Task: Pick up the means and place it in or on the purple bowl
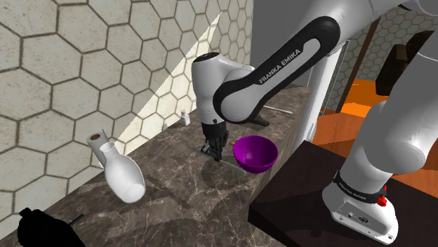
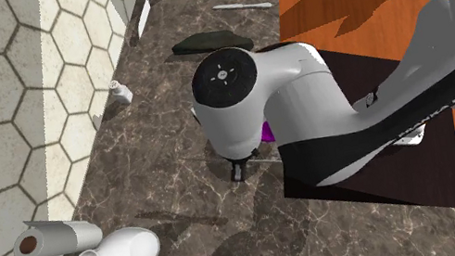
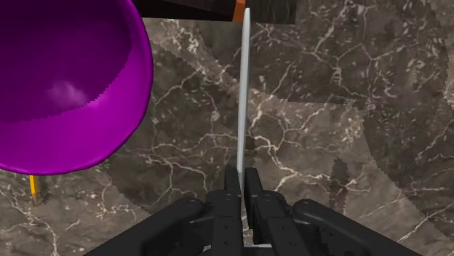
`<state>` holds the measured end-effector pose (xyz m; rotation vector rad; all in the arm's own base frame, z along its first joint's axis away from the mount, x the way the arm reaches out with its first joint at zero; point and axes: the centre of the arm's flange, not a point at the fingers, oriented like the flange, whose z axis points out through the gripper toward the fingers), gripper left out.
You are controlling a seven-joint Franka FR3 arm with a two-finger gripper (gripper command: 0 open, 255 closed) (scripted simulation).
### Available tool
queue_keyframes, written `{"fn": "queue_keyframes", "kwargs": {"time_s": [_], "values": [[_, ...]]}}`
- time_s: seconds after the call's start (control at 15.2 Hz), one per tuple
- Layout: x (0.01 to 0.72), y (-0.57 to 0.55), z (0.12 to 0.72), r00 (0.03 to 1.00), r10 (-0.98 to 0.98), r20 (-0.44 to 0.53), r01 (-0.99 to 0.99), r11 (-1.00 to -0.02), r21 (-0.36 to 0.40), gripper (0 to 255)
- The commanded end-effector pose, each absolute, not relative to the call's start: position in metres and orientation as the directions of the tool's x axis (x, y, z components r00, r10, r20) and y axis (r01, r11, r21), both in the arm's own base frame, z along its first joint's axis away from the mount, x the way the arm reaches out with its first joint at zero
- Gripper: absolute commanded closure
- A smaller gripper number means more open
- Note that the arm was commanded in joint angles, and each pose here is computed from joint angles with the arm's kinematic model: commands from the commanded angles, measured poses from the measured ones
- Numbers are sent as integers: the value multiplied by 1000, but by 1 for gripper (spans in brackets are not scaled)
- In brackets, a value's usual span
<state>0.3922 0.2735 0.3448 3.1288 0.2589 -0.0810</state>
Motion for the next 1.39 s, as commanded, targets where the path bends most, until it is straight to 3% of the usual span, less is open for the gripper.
{"fn": "queue_keyframes", "kwargs": {"time_s": [0.0, 0.53, 1.32], "values": [[393, 273, 354, 985, 164, -52, 164, -986, -3, 255], [393, 273, 393, 985, 164, -52, 164, -986, -3, 255], [315, 132, 416, 985, 164, -52, 164, -986, -3, 255]]}}
